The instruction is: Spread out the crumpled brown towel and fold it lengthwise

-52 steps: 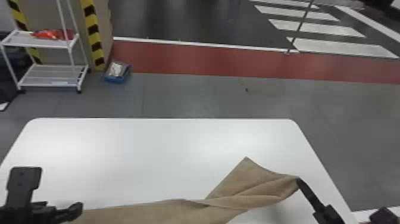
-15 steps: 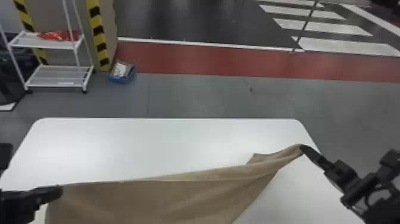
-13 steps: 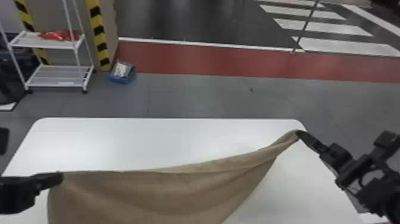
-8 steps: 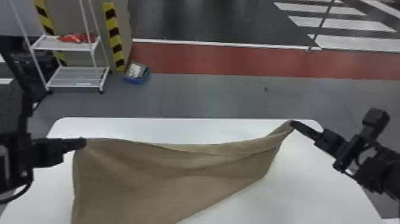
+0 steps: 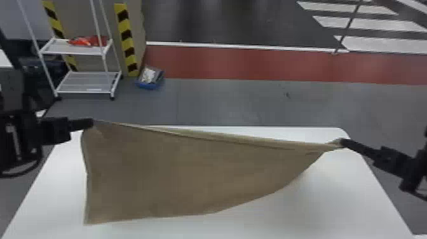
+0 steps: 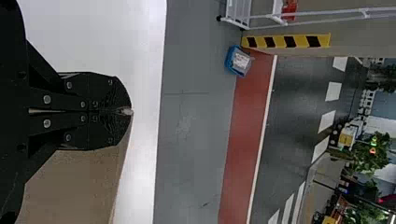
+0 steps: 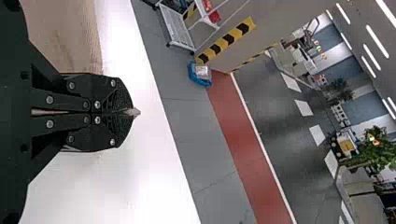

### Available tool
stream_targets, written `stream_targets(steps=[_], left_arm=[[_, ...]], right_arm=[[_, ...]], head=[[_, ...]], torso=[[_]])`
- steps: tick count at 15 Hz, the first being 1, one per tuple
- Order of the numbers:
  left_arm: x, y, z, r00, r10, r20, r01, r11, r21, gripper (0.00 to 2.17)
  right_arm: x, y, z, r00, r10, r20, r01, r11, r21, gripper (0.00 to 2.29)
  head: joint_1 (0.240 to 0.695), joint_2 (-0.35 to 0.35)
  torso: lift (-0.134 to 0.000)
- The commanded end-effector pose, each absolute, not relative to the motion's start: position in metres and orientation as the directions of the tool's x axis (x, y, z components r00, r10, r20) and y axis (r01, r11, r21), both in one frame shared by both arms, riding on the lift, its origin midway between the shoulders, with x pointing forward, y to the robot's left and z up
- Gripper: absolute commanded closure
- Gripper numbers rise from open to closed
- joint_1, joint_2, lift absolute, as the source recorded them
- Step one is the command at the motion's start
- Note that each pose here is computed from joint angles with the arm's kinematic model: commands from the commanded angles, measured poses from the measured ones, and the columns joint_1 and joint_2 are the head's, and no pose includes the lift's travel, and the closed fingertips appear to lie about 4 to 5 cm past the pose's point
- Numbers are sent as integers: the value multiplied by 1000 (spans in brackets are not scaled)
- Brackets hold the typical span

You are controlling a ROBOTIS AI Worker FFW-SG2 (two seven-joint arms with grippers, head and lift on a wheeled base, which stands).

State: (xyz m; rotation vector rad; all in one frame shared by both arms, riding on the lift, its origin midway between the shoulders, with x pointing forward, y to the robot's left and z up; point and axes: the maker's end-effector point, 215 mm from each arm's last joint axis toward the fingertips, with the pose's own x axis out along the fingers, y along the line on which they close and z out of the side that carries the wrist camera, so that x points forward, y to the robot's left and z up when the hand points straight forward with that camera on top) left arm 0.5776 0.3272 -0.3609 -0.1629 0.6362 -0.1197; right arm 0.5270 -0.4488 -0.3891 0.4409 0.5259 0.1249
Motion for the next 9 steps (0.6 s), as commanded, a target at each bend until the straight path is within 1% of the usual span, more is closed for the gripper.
stream_targets(steps=[1,5,7,9], left_arm=[[590,332,-351,808,-154,-569,51,980,-193,1389],[599,340,-343,814,-141,-563,40,982,-187,1389],[599,338,-343,814,-144,-563,44,981,-188,1389],[603,334,-339,820,-146,-554,51,982,-182,1389]], right_arm=[[516,-469,-378,840,237,-489,27,880,474,1865],[504,-489,-369,812,238,-533,55,878,475,1865],[502,-485,-366,801,276,-531,53,851,522,1865],[502,-482,-370,795,286,-535,56,844,534,1865]], head=[[695,-116],[695,-137],[695,-142],[695,-144]], torso=[[0],[0],[0],[0]])
